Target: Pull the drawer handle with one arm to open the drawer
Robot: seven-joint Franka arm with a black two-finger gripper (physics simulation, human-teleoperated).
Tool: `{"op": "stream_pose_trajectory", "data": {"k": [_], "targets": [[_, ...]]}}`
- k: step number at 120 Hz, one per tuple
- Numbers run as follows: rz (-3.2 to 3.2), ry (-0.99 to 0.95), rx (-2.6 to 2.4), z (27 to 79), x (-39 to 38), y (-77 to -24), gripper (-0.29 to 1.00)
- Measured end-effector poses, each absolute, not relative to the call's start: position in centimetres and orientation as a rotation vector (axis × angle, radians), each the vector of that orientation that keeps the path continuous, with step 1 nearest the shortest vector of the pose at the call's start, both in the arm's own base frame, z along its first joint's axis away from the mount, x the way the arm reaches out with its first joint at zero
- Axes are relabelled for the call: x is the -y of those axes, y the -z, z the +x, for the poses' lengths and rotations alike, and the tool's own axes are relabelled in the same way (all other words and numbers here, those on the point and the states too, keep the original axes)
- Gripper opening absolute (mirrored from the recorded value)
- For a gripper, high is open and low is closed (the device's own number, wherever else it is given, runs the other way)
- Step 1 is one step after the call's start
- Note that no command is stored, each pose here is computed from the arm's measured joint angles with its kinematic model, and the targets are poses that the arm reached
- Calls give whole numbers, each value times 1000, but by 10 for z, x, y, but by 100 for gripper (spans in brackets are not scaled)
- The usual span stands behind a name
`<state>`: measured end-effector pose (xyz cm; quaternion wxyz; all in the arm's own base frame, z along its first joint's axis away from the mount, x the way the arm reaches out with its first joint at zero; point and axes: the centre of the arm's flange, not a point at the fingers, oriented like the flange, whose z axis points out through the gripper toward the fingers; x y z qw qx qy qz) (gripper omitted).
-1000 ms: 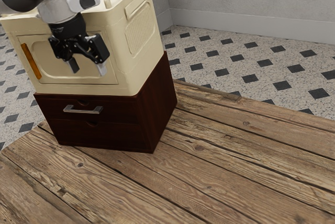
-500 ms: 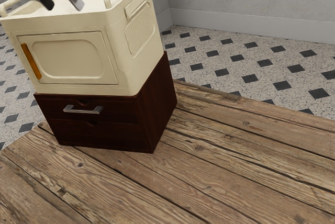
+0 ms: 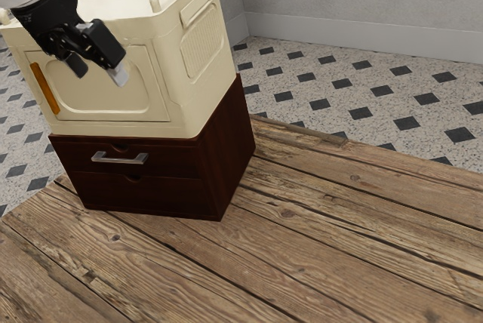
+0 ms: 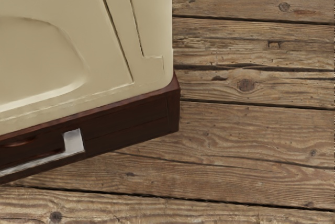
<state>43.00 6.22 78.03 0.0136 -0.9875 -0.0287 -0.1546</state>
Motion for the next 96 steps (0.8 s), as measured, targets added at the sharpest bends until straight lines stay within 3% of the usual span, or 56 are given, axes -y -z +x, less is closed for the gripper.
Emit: {"op": "stream_pose_trajectory", "data": {"k": [15, 33, 63, 96], "targets": [[-3080, 477, -30, 375, -24, -726, 70], [-3155, 309, -135, 341, -12, -639, 70], [-2936, 243, -727, 345, -70, -618, 70], [-2651, 266, -1261, 365, -72, -583, 70]]}}
